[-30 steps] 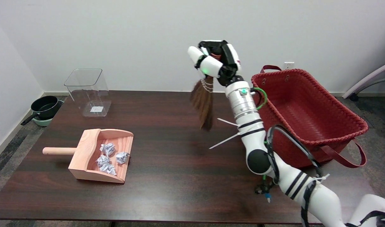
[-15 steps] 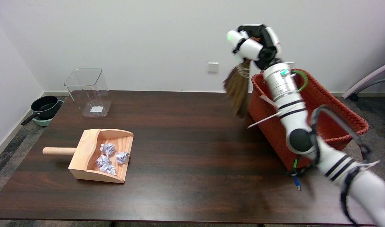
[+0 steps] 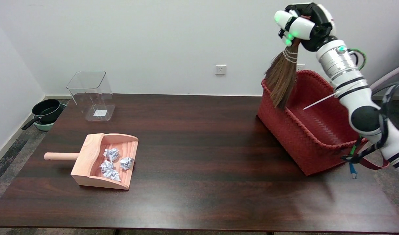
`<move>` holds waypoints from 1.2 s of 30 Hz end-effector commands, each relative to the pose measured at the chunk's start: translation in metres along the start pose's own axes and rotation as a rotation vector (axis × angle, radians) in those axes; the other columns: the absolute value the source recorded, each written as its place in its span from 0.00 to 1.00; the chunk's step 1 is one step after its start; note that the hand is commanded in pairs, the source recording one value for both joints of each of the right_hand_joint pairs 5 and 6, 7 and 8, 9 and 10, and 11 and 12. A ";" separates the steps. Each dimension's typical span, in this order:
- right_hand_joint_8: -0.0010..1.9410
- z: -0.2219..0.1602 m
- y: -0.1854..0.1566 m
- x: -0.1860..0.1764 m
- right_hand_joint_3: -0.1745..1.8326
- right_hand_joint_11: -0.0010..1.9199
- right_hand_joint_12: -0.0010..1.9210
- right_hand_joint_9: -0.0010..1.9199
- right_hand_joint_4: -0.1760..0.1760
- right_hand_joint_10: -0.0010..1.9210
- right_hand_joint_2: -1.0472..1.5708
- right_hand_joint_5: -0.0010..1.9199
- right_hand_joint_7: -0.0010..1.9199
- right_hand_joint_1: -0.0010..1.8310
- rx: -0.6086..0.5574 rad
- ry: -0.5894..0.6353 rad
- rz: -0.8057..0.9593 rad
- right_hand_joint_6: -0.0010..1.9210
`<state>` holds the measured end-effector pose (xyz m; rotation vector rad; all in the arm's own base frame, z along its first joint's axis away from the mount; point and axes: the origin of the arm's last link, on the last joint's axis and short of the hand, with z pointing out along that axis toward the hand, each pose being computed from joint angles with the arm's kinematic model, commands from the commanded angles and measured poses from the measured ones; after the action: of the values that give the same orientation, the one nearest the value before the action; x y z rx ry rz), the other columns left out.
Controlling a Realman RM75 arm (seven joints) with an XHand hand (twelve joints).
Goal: Place the broom in the basket.
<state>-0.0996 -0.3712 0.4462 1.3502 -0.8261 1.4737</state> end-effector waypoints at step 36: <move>0.99 -0.026 -0.034 0.049 0.32 0.96 0.96 0.98 0.50 0.98 1.00 1.00 1.00 0.63 -0.097 -0.034 0.059 1.00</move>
<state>-0.0689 -0.3403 0.4808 1.3107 -0.8896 1.5029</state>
